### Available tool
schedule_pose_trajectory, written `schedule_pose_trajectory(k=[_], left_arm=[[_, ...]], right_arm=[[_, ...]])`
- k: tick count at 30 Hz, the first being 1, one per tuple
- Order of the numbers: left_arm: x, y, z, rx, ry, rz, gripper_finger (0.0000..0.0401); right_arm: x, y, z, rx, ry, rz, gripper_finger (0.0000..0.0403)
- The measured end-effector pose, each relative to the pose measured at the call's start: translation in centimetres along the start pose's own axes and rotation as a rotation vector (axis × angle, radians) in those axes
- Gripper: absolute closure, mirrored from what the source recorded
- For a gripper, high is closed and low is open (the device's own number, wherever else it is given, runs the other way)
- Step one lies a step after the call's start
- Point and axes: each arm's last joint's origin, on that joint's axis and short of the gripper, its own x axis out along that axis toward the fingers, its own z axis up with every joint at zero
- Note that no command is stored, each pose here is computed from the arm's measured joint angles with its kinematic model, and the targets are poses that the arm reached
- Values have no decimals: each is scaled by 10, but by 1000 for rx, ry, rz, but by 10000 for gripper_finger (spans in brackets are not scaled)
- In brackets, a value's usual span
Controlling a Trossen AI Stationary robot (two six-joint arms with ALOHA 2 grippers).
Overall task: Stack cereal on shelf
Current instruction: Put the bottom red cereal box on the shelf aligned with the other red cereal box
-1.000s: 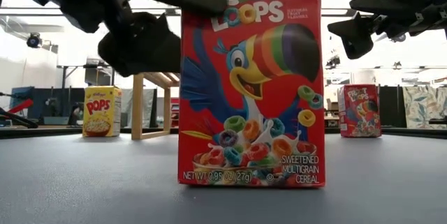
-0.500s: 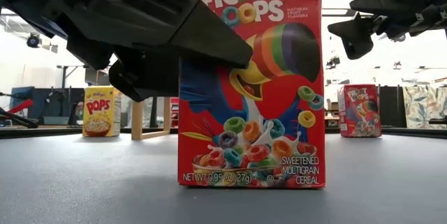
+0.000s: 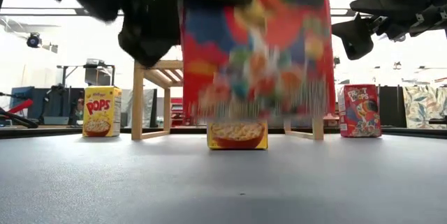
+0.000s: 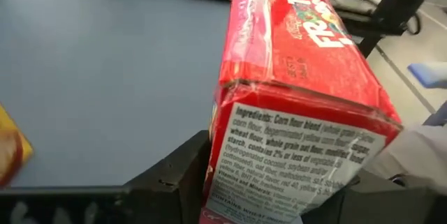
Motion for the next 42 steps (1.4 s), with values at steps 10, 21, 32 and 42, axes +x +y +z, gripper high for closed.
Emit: schedule_pose_trajectory(k=[10, 21, 32, 42], left_arm=[[-32, 17, 62, 153, -68, 57, 239], [-76, 111, 145, 235, -60, 202, 239], [-95, 245, 183, 206, -76, 135, 239], [-104, 307, 188, 178, -141, 131, 239]], right_arm=[[0, 1, 0, -12, 1, 28, 168], [0, 1, 0, -22, 2, 27, 168], [0, 1, 1, -38, -6, 28, 168], [0, 1, 3, -98, -28, 20, 168]])
